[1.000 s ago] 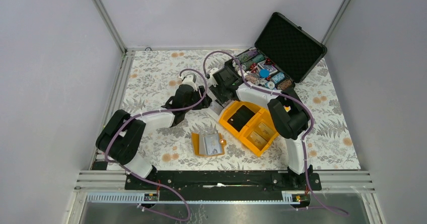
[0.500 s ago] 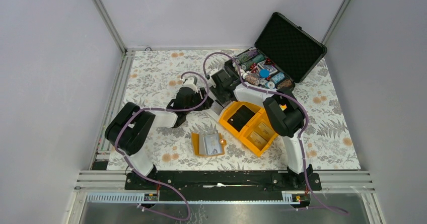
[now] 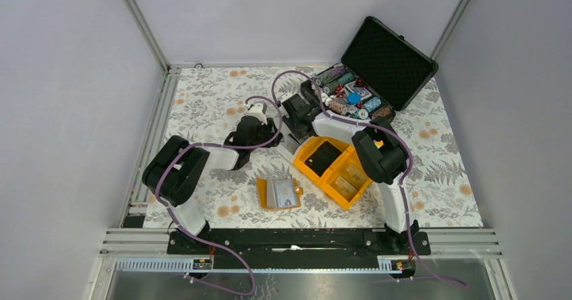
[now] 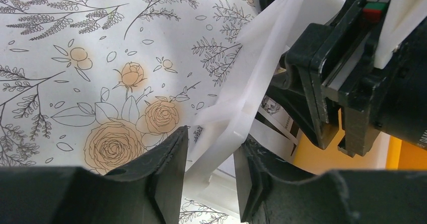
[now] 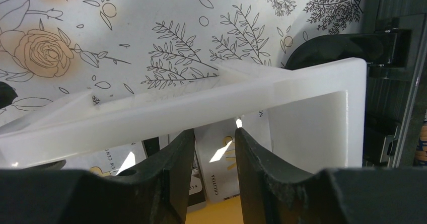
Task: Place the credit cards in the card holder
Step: Pick up the credit card from the storage box.
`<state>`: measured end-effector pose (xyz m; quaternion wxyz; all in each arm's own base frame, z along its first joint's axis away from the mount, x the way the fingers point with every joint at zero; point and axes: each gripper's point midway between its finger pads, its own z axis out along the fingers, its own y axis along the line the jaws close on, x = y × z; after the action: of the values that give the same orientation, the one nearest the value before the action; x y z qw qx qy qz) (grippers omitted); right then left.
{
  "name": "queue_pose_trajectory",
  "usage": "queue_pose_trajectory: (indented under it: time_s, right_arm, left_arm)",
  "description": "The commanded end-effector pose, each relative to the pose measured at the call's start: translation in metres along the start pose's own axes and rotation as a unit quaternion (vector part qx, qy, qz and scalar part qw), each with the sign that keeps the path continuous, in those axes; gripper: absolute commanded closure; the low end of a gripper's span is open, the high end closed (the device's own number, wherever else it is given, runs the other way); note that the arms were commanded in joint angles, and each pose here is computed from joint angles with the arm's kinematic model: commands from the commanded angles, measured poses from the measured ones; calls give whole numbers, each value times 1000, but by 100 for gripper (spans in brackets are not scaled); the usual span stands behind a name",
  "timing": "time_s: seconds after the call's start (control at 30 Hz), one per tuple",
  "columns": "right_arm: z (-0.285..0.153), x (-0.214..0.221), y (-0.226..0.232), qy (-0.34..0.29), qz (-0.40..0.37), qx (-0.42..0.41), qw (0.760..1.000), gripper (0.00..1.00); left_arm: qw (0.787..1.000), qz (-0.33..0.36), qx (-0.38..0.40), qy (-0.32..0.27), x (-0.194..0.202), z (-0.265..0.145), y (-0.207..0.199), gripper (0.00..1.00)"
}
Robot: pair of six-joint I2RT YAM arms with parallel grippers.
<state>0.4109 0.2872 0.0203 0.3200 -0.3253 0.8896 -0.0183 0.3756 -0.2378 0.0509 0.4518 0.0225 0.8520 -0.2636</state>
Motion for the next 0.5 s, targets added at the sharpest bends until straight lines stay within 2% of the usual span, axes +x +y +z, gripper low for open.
queue_pose_trajectory:
  time_s: [0.0,0.23,0.47]
  right_arm:
    - [-15,-16,-13,-13,-2,25,1000,58]
    - [-17,-18,-8,-9,-6,8,1000,52]
    - [-16,-18,-5,-7,-3,-1,1000,50]
  left_arm:
    - [999,-15,2,-30,-20,6,-7,65]
    - [999,-17,5,-27,-19,7,-8,66]
    - [999,-17,6,-27,-19,7,-8,66]
